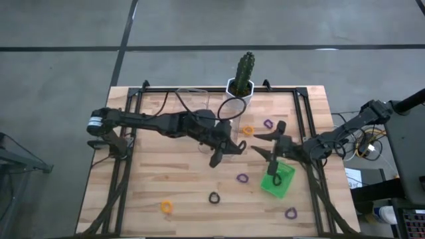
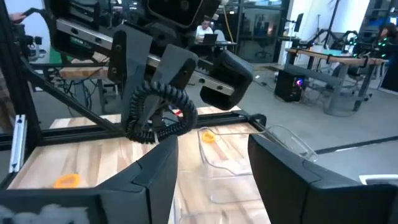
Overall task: Sort spring keychains
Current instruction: Put the top black spring keychain into the green bin
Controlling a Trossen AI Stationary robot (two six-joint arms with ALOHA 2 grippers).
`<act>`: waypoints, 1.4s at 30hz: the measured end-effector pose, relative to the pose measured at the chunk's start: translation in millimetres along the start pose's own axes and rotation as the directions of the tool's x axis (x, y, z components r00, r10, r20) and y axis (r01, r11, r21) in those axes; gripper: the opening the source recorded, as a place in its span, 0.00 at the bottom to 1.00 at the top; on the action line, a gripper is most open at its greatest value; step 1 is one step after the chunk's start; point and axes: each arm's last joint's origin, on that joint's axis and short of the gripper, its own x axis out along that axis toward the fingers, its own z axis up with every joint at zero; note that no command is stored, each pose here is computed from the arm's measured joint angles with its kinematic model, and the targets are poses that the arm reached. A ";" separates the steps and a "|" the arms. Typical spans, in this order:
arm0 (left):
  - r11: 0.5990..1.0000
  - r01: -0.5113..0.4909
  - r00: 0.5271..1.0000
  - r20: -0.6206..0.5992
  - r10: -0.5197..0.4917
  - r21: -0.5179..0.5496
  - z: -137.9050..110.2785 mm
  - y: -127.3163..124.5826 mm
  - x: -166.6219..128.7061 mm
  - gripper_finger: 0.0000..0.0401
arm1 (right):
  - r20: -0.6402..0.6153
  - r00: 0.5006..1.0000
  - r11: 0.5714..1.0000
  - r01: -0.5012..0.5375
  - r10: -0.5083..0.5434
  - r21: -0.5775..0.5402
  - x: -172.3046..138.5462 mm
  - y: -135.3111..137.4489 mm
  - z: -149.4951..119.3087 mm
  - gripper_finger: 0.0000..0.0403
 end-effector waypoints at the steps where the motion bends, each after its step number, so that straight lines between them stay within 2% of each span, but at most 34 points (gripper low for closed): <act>1: 1.000 0.004 1.000 0.014 -0.004 -0.003 1.1 -0.1 0.8 0.00 | 0.000 1.000 1.000 0.005 -0.005 -0.011 2.2 1.1 1.7 0.48; 12: 1.000 0.005 1.000 0.014 -0.005 -0.018 -1.0 1.7 5.1 0.00 | 0.008 0.999 0.991 0.045 -0.044 -0.129 23.9 9.9 20.6 0.48; 21: 0.998 0.054 0.999 -0.003 -0.054 -0.043 -0.7 -0.3 3.1 0.00 | -0.012 0.999 0.992 0.040 -0.042 -0.118 22.0 8.5 20.8 0.48; 33: 0.989 0.128 0.992 0.011 -0.128 -0.077 7.2 -4.2 -6.8 0.00 | -0.034 0.998 0.992 -0.056 0.053 -0.114 20.8 10.1 19.6 0.48; 42: 0.981 0.163 0.986 0.005 -0.164 -0.105 7.2 -4.8 -7.1 0.00 | -0.023 0.998 0.991 -0.060 0.057 -0.122 20.9 10.3 20.9 0.48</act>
